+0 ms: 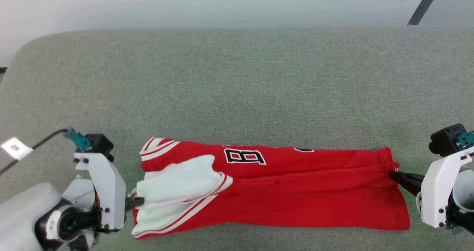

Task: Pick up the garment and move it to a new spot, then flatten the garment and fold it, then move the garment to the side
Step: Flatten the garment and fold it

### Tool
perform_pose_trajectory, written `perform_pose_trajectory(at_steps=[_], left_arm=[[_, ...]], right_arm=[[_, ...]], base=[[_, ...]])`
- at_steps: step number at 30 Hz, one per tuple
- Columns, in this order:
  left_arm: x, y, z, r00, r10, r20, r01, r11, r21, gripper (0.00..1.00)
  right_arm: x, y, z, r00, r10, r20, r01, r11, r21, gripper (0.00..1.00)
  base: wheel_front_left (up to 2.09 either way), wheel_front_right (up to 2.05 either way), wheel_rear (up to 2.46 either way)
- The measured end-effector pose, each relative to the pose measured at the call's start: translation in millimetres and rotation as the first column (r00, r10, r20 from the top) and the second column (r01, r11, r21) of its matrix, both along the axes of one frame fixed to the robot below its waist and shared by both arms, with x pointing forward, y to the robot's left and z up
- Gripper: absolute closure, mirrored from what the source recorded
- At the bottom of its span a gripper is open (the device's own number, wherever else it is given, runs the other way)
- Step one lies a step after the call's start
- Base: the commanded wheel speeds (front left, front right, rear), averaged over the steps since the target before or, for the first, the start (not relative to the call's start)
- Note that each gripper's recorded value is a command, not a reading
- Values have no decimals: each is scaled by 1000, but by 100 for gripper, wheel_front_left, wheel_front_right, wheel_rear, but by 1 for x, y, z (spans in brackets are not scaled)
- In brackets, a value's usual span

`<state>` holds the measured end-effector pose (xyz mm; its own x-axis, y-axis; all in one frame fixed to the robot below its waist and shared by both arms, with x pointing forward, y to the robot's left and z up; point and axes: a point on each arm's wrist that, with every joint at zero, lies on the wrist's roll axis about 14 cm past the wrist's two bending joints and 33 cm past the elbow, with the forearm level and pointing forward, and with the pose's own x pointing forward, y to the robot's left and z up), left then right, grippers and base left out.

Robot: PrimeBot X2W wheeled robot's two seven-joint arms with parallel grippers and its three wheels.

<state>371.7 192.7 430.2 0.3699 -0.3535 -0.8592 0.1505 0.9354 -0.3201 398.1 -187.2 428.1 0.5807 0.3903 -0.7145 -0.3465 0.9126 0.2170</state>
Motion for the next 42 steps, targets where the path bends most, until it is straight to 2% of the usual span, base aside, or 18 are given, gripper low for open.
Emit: perform_pose_trajectory(at_steps=[1,2,3,4,5,7,9,19,26,29,36,39,42], left_arm=[[0,0,-1,1000,1,0,-1,1000,2,49],[0,0,-2,1000,4,2,-4,1000,3,6],[1,-1,-2,1000,7,4,-7,1000,-2,0],[0,-2,-2,1000,5,4,-5,1000,-4,0],[0,-2,-2,1000,3,4,-3,1000,-4,0],[0,-4,0,1000,-3,18,4,1000,-4,0],[1,-5,2,1000,-5,30,5,1000,-8,0],[-7,-2,19,994,23,102,-21,1000,-20,0],[-4,3,42,955,52,293,-45,999,-30,0],[-2,7,54,911,66,408,-58,998,-32,0],[-4,16,78,760,122,638,-104,992,-65,0],[-9,23,83,695,141,705,-128,989,-72,0],[-15,28,81,654,161,739,-154,985,-79,0]], right_arm=[[0,0,1,1000,-2,-1,2,1000,1,100],[-1,1,1,1000,-4,-3,4,1000,3,100],[-3,2,1,1000,-3,-6,3,1000,5,100],[-4,3,2,1000,-2,-8,2,1000,6,98],[-5,3,3,1000,-2,-5,2,1000,7,85],[-6,3,6,1000,-6,-4,6,1000,9,49],[-9,4,9,1000,-3,2,3,1000,6,0],[-17,9,35,997,-20,68,17,999,36,0],[-22,8,55,985,-61,163,53,997,58,0],[-25,4,59,976,-95,197,83,994,71,0],[-36,-9,57,963,-161,217,150,986,70,0],[-37,-10,54,963,-180,200,168,983,76,0],[-39,-11,47,968,-190,165,180,981,75,0]], base=[[0,0,0],[0,0,0],[0,0,0],[0,0,0],[0,0,0],[0,0,0],[0,0,0],[0,0,0],[0,0,0],[0,0,0],[0,0,0],[0,0,0],[0,0,0]])
